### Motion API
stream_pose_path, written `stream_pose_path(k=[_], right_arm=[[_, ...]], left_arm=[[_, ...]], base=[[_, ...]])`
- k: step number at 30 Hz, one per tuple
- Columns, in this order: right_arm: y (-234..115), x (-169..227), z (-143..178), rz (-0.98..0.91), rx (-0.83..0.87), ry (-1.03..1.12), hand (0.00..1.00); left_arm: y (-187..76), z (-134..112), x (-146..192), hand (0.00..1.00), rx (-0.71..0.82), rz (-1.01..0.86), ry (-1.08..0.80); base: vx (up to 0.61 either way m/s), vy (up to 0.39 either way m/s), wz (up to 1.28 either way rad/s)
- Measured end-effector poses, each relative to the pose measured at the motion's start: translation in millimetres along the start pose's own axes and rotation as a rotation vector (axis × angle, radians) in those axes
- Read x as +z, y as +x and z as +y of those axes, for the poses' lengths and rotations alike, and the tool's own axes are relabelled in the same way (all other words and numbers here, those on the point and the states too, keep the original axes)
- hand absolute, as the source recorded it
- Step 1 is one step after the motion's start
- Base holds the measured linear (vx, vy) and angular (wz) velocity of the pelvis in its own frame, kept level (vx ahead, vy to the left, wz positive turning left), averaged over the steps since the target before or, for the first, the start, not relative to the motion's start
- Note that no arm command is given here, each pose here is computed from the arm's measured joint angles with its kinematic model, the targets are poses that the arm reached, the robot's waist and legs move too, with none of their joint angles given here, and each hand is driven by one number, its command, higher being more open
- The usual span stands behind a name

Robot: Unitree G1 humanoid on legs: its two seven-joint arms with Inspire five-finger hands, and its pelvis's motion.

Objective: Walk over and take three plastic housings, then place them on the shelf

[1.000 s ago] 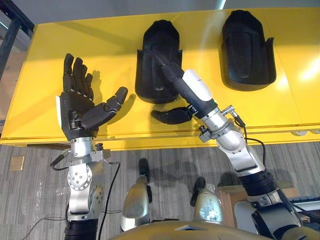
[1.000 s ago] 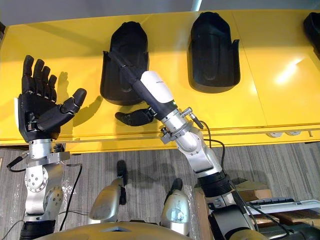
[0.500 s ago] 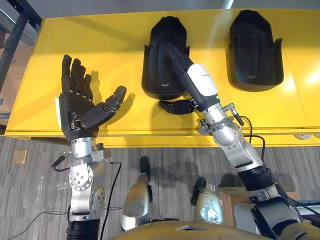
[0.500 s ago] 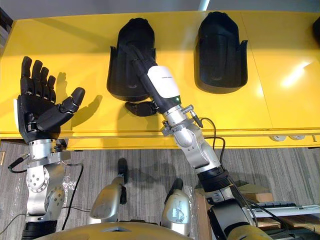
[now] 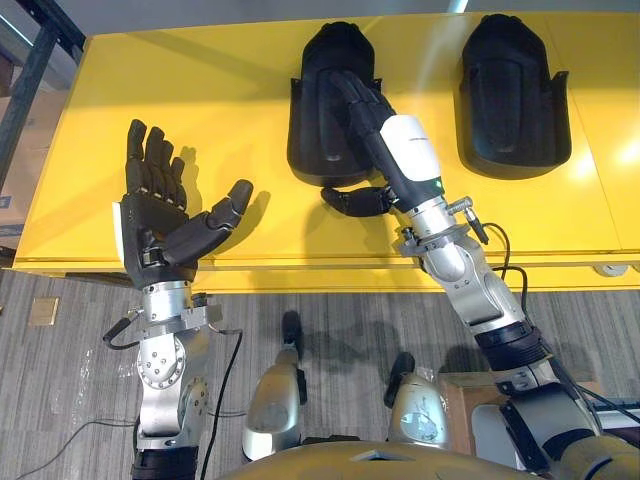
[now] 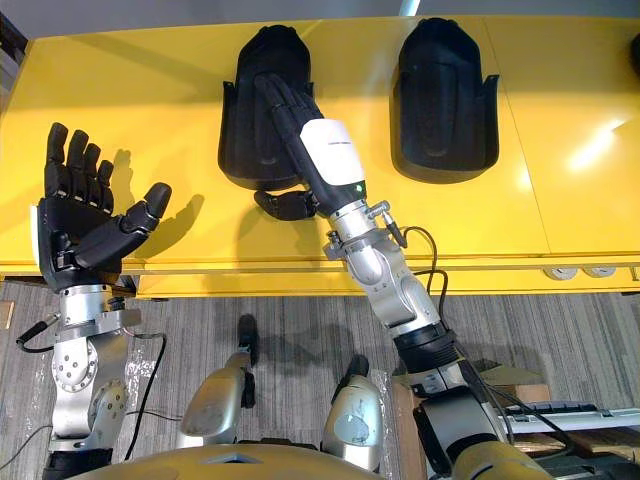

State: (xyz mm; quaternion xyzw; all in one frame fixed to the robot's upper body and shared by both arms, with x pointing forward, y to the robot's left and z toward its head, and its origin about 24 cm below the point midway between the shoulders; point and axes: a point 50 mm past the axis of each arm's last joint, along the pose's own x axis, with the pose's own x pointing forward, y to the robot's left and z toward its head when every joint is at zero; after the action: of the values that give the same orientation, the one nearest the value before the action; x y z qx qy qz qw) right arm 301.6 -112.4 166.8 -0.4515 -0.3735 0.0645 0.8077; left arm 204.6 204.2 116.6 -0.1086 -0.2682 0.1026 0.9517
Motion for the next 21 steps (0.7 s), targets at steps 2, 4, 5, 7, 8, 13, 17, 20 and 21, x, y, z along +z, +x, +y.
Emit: stream_pose_path(k=[2, 4, 5, 7, 8, 13, 17, 20, 21], right_arm=[[0.0, 0.0, -0.1, 0.000, -0.003, 0.000, 1.00], [0.0, -0.5, 0.0, 0.004, -0.004, -0.001, 1.00], [0.0, -0.6, 0.0, 0.005, -0.004, -0.001, 1.00], [0.9, -0.7, 0.0, 0.007, -0.004, -0.002, 1.00], [1.2, -0.7, 0.0, 0.007, -0.003, -0.003, 1.00], [4.6, -3.5, 0.9, 0.017, 0.003, -0.008, 1.00], [6.4, -5.1, 0.1, 0.035, 0.001, -0.015, 1.00], [6.7, -5.8, -0.1, 0.043, 0.000, -0.017, 1.00], [6.8, -6.3, -0.2, 0.048, 0.000, -0.018, 1.00]], left_arm=[[-0.1, 0.1, 0.0, 1.00, 0.001, 0.001, -0.002], [-0.1, -0.1, -0.1, 1.00, 0.000, 0.001, -0.003], [-0.1, -0.1, -0.1, 1.00, 0.000, 0.001, -0.003], [-0.1, -0.1, -0.1, 1.00, 0.000, 0.001, -0.003], [-0.1, -0.2, -0.1, 1.00, 0.000, 0.001, -0.003], [-0.3, -1.0, -0.5, 1.00, -0.003, 0.003, -0.005], [-0.9, -4.0, -1.8, 1.00, -0.013, 0.009, -0.014], [-1.0, -4.7, -2.1, 1.00, -0.015, 0.012, -0.016], [-1.0, -4.7, -2.1, 1.00, -0.015, 0.012, -0.016]], base=[[0.00, -0.015, 0.00], [-0.01, -0.017, 0.00], [-0.01, -0.031, 0.01], [-0.01, -0.033, 0.01], [-0.01, -0.034, 0.01], [-0.02, -0.036, 0.01], [-0.02, -0.037, 0.02], [-0.01, -0.024, 0.01], [0.00, 0.000, 0.00]])
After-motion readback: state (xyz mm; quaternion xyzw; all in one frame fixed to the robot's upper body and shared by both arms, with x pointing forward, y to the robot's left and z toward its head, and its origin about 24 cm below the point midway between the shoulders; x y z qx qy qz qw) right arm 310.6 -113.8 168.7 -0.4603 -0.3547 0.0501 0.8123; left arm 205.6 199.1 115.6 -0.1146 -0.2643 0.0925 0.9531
